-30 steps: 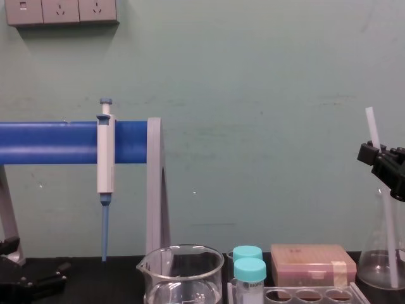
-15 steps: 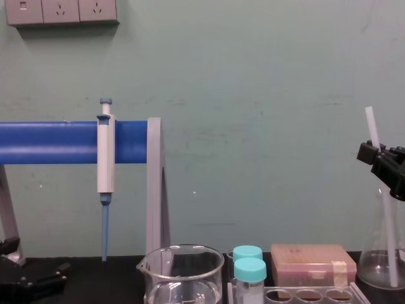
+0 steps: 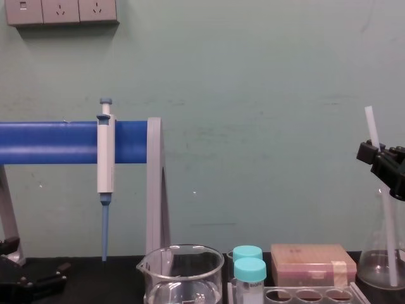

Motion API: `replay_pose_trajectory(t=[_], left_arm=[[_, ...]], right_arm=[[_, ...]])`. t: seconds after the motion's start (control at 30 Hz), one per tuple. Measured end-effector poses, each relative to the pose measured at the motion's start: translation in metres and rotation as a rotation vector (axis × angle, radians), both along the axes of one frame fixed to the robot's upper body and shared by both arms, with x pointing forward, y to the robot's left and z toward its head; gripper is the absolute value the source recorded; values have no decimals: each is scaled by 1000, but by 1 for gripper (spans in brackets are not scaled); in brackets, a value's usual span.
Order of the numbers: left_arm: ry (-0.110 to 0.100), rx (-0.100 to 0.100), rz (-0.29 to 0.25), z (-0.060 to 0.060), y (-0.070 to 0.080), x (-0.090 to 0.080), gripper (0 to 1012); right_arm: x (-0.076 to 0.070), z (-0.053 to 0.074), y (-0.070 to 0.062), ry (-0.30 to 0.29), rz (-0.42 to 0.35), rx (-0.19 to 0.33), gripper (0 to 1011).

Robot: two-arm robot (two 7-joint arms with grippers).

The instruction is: Pick up the stirring rod with one hand, then place it down.

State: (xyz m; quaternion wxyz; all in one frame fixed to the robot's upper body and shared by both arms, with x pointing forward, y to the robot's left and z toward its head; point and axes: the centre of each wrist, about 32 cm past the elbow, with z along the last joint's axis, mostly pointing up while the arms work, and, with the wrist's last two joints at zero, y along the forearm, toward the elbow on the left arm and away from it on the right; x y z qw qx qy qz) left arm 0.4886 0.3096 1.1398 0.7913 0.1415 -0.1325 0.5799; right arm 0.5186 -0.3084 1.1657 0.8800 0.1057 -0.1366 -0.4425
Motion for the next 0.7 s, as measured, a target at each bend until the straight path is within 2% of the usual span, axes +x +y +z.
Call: replay_pose_trajectory(t=[0.7], left_arm=[[0, 0, 0, 0, 0, 0, 1000]], right_arm=[[0, 0, 0, -1, 1, 0, 77]])
